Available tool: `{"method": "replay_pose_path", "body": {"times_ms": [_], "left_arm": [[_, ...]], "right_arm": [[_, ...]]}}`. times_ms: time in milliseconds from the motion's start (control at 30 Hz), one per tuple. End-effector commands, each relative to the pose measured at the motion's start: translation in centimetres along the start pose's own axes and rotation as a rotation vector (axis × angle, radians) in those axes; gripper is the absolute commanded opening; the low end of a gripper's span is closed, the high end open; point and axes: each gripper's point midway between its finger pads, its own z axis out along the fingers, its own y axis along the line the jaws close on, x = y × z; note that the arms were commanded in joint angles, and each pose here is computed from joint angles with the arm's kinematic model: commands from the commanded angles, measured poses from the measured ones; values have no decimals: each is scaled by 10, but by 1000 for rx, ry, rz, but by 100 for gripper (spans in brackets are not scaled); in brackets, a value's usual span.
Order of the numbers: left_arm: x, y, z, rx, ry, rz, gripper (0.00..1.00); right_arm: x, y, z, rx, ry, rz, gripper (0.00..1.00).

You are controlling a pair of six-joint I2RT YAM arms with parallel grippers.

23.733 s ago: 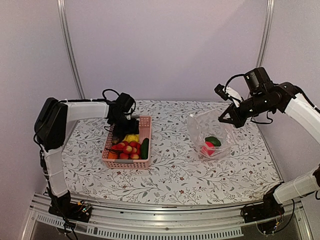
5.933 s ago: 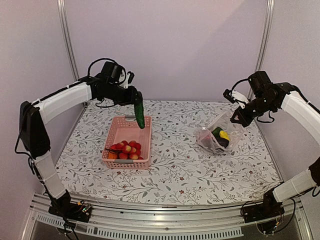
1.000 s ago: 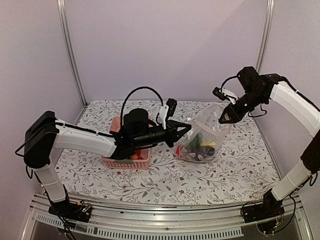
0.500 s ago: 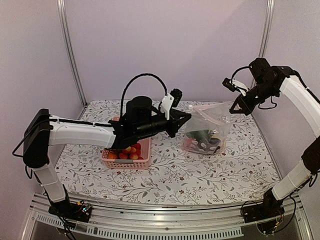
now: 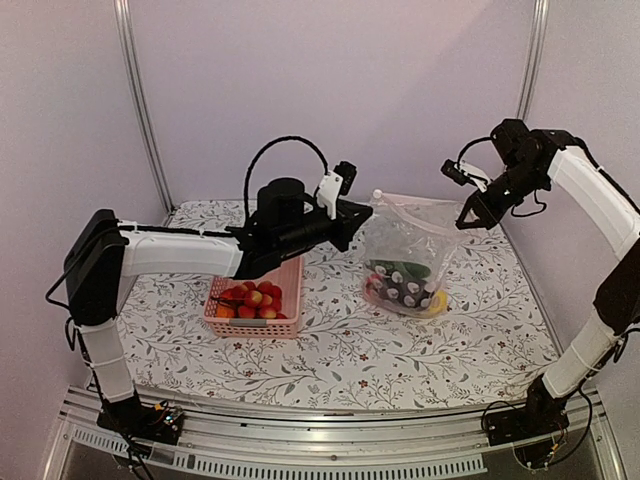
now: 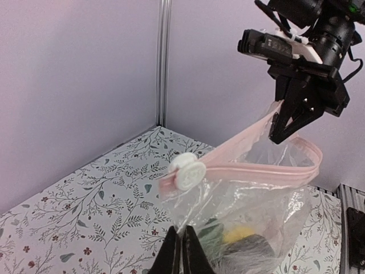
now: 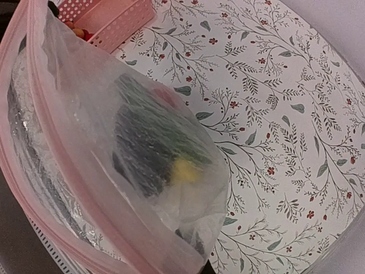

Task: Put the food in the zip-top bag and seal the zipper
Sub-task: Adjust the zipper food storage bag at the center of the board.

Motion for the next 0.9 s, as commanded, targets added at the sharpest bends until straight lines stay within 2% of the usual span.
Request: {"method": "replay_pose_path", "body": {"times_ms": [0,267,333,400,467,567,867], "left_arm": [[-8,32,17,-47,-33,-21,4],[-26,47,38,-38,-87,-28,7],[-24,44,37,-23,-77,-29,12],[-17,41,31,-10,-54,-41,21],[-11,40,21,-11,-29,-56,33],[-4,40,-2,-41,6,-79,44],[20,65,-71,-285,263,-137,57]], "right_arm": [[-18,-22,-7,67,-33,37,1],[-47,-48,-5,96,-76,49,1],[-49,-43,-5,74,-84,48,1],[-46,-39,-2,48,-82,52,1],[-40,-33,4,15,-72,58,2],[-30,-30,14,-9,-56,66,2],[-15,-15,20,-50,-79,99,3]]}}
